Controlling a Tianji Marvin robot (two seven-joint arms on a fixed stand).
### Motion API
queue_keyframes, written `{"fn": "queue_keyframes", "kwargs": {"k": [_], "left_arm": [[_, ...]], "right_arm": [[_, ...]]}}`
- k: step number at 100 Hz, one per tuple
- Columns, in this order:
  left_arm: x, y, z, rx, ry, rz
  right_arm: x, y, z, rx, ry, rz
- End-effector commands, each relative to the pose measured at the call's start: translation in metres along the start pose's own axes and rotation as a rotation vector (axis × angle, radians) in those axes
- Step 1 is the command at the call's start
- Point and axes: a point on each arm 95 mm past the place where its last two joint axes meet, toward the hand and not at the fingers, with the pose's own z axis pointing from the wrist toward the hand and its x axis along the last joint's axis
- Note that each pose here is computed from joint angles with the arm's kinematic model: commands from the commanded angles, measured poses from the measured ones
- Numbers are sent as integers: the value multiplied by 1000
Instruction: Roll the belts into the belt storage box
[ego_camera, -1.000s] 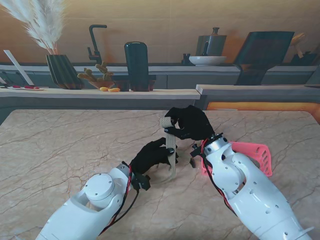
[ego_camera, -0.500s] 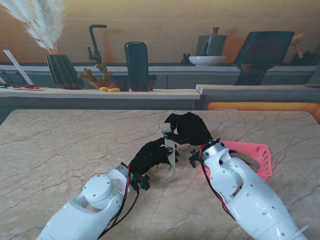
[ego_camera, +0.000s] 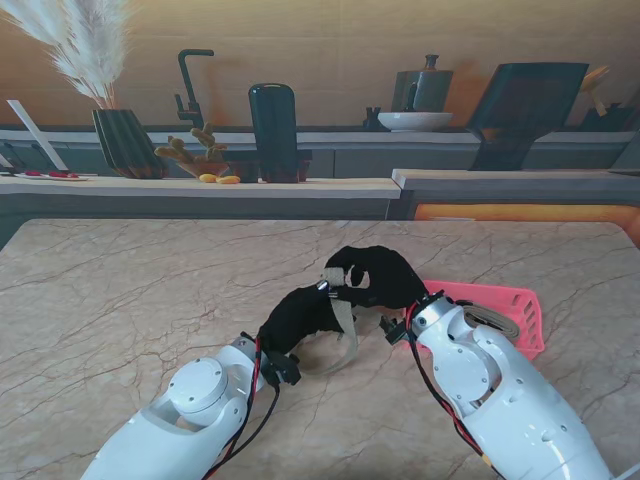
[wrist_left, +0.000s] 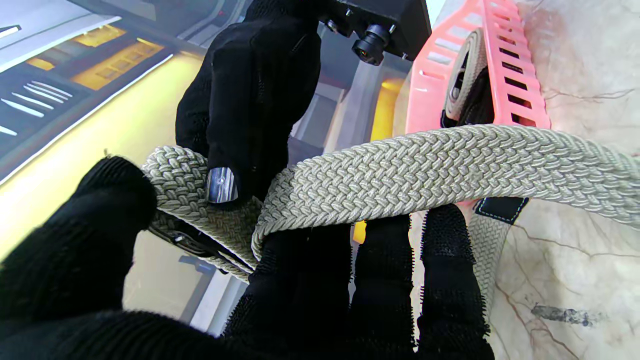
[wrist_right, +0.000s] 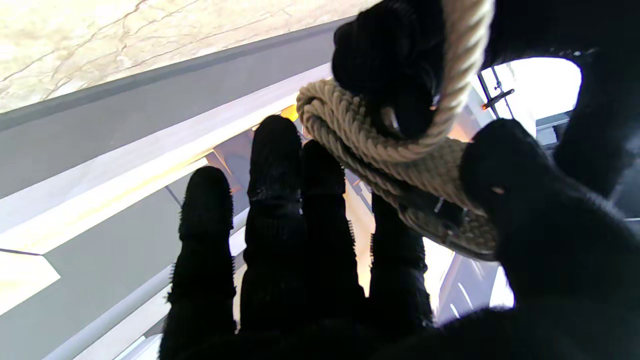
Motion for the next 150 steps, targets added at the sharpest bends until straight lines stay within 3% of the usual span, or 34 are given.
{"fn": "queue_keyframes", "kwargs": {"k": [1, 71, 119, 150], "left_arm": [[14, 1, 4, -4, 47, 0], [17, 4, 1, 16, 42, -71], [20, 6, -1, 37, 5, -170], [23, 6, -1, 55, -2, -180]], "right_arm": [[-3, -17, -10, 52, 2, 13], [-8, -22, -12, 79, 169, -244], [-12, -25, -15, 122, 229, -354], [-14, -25, -15, 142, 250, -407]]}}
